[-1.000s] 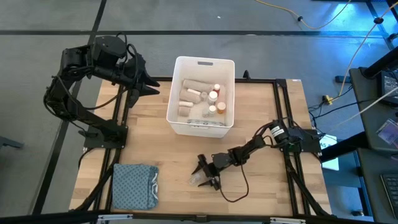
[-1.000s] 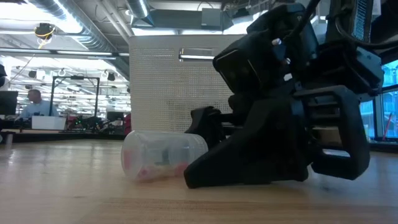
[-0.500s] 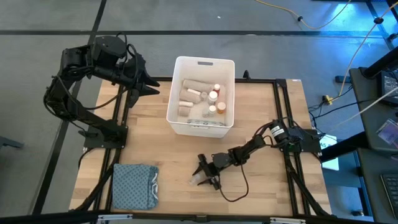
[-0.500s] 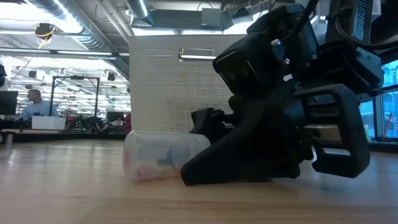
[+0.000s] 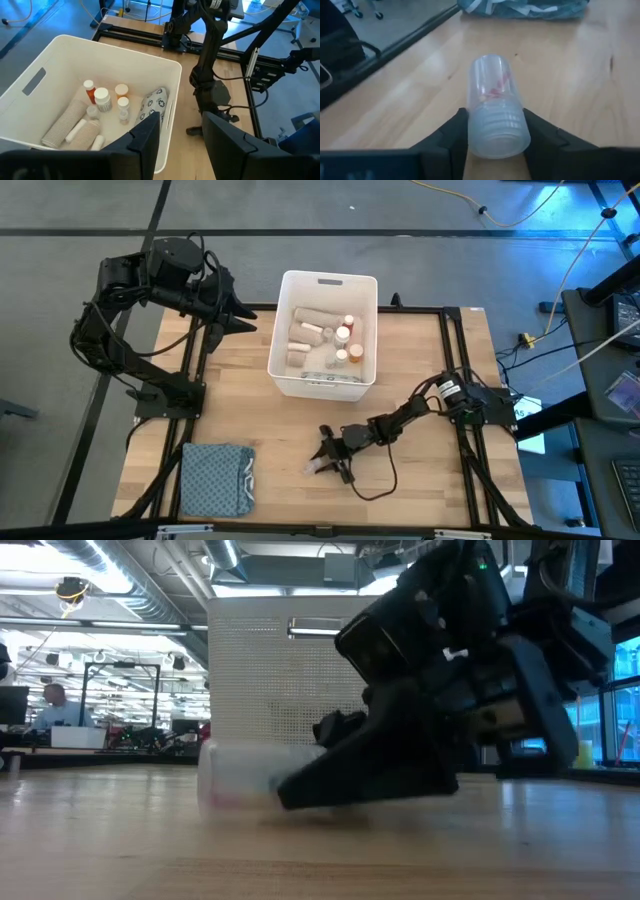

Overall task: Pick & place medical supplies in basket/bin
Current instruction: Put the transparent pill bottle into the white bin

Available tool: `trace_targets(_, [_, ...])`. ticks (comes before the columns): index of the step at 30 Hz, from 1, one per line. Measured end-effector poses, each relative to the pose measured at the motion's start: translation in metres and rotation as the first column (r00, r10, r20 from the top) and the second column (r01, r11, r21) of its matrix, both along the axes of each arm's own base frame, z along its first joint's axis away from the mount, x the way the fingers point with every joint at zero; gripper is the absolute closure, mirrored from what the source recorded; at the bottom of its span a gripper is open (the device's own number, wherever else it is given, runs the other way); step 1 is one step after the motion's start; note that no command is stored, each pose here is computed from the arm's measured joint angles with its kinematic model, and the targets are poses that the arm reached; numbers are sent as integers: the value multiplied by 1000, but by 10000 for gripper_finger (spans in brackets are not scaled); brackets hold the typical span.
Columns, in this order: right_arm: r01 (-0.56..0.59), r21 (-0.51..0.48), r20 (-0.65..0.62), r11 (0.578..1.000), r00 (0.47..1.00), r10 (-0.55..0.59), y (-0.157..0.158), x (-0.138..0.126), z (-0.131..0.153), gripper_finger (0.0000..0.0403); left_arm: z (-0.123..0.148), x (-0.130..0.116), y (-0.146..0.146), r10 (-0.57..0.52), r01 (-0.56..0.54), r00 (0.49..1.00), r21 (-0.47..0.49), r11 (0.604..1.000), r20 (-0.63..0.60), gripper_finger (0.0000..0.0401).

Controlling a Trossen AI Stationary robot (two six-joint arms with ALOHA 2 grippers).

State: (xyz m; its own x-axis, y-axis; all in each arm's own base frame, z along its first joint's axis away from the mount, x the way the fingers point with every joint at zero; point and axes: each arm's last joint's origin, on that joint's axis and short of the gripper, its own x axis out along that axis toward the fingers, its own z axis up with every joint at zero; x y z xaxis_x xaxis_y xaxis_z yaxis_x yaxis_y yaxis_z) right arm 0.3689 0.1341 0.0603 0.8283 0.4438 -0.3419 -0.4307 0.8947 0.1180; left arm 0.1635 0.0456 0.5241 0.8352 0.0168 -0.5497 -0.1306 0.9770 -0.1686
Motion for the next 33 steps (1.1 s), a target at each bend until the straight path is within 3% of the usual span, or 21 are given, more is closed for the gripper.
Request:
trace_targets(6, [34, 54, -84, 998, 996, -30, -1, -2, 26, 271, 0, 0, 0, -10, 10, 1000, 15, 1000, 0, 260])
trace_targets(11, [107, 130, -99, 986, 991, -94, -11, -5, 75, 266, 0, 0, 0, -37, 37, 999, 56, 998, -1, 260])
trace_targets(16, [271, 320, -193, 908, 957, -217, -43, -17, 137, 265, 0, 0, 0, -64, 64, 998, 97, 993, -4, 260])
trace_targets(19, [308, 360, -159, 881, 950, -267, -57, -29, 179, 265, 0, 0, 0, -78, 79, 997, 118, 990, -6, 260])
trace_targets(24, [429, 236, -134, 872, 903, -408, -68, -45, 259, 265, 0, 0, 1, -82, 84, 996, 163, 983, -19, 260])
trace_targets(30, [658, 101, -216, 746, 746, -630, -105, -53, 351, 264, -2, -3, 6, 73, -51, 995, 266, 963, -72, 260])
trace_targets(33, [738, 59, -303, 672, 655, -692, -132, -55, 374, 264, -3, -4, 8, 140, -106, 986, 308, 945, -89, 260])
